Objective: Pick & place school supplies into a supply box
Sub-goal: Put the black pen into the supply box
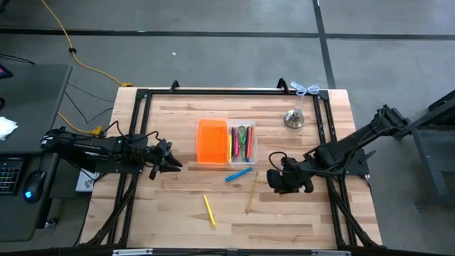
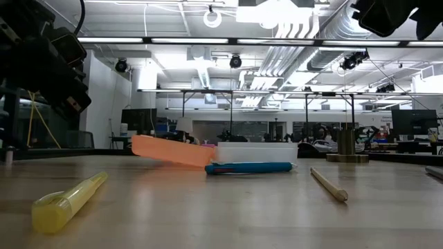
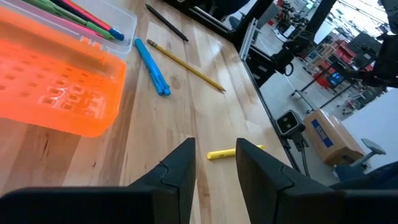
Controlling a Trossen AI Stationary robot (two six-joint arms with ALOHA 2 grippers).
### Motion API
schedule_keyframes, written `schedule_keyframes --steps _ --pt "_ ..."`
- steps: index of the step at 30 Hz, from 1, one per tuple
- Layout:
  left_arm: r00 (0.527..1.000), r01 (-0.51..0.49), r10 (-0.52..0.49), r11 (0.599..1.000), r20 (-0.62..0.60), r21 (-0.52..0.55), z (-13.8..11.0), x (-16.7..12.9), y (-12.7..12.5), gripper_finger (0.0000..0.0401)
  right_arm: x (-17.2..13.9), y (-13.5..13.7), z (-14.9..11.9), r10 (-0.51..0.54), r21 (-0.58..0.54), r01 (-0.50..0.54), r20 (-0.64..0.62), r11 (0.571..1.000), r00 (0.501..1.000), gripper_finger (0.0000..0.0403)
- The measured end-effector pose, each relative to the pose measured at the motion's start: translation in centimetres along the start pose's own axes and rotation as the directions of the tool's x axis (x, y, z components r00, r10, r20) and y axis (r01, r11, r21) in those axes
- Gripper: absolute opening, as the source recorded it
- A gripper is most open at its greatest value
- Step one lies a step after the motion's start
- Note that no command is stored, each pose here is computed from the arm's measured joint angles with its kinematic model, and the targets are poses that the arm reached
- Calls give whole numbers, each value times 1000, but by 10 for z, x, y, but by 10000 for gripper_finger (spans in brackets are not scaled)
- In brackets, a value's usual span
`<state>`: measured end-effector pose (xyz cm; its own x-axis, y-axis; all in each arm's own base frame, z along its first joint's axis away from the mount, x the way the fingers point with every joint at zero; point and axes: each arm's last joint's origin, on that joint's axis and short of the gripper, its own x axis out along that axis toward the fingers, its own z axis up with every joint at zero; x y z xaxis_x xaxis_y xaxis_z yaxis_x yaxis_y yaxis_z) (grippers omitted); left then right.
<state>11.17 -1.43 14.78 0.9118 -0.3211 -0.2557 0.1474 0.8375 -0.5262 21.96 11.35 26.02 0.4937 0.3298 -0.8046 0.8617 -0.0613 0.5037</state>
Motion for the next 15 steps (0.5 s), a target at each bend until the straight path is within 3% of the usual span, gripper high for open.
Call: schedule_keyframes --steps 7,15 --pt "1000 -1 1 1000 1 -1 0 0 0 145 0 -2 6 -41 23 41 19 999 999 83" --pt "1000 -3 3 1000 1 -1 0 0 0 145 0 -3 4 -65 -6 65 -40 998 997 83"
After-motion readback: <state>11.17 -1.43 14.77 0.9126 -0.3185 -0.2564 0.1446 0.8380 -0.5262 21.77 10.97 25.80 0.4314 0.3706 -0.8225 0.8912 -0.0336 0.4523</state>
